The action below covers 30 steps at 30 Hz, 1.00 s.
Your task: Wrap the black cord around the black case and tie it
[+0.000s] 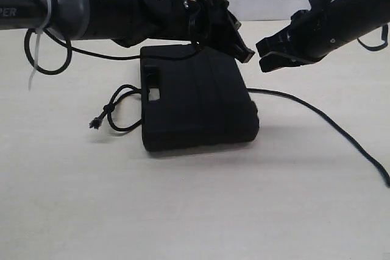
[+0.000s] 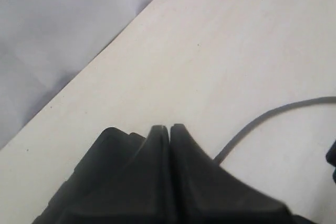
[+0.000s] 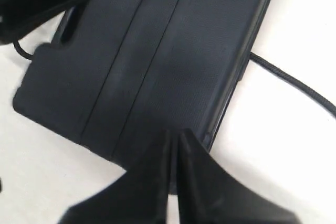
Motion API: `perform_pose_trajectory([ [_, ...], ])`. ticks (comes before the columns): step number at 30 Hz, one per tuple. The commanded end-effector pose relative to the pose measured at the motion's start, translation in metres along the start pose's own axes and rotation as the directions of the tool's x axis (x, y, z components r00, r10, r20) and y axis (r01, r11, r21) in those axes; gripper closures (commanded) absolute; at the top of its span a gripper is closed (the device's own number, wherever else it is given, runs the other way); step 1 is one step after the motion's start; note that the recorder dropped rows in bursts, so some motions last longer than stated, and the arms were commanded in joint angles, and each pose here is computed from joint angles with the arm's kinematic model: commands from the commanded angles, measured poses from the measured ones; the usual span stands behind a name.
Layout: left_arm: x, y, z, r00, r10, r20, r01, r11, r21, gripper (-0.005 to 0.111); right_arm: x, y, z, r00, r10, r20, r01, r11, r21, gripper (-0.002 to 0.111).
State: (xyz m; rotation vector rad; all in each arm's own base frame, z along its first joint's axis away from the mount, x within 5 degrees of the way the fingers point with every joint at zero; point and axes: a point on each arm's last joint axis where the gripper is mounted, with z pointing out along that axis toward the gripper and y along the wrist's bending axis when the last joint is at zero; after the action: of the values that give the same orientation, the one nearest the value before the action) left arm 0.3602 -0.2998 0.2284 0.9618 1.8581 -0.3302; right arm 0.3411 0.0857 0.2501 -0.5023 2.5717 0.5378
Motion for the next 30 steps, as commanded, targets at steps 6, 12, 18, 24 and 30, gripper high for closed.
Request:
perform_pose_trajectory([
  [6, -0.019, 0.011, -0.026, 0.994, 0.107, 0.007, -0.107, 0.993, 0.049, 0.107, -0.003, -0.001, -0.006, 1.000, 0.000, 0.024, 0.000, 1.000, 0.008, 0.093],
  [12, -0.018, 0.061, -0.072, 0.996, -0.004, -0.087, 0.015, 0.992, 0.122, 0.107, -0.001, -0.001, -0.005, 1.000, -0.012, -0.002, 0.012, 1.000, 0.007, 0.075],
  [18, 0.032, 0.131, -0.096, 0.920, -0.193, -0.341, 0.205, 0.979, -0.001, 0.092, -0.001, 0.012, -0.009, 1.000, -0.025, 0.000, 0.025, 0.999, -0.029, 0.071],
  [24, 0.070, 0.160, -0.108, 0.831, -0.181, -0.527, 0.181, 0.982, -0.053, 0.070, -0.007, 0.058, -0.002, 0.999, -0.035, 0.034, 0.034, 0.999, 0.008, 0.071],
  [30, 0.125, 0.188, -0.123, 0.731, -0.291, -0.617, 0.181, 0.955, -0.236, 0.069, -0.037, 0.081, 0.028, 1.000, 0.012, 0.020, -0.012, 1.000, 0.018, 0.071],
])
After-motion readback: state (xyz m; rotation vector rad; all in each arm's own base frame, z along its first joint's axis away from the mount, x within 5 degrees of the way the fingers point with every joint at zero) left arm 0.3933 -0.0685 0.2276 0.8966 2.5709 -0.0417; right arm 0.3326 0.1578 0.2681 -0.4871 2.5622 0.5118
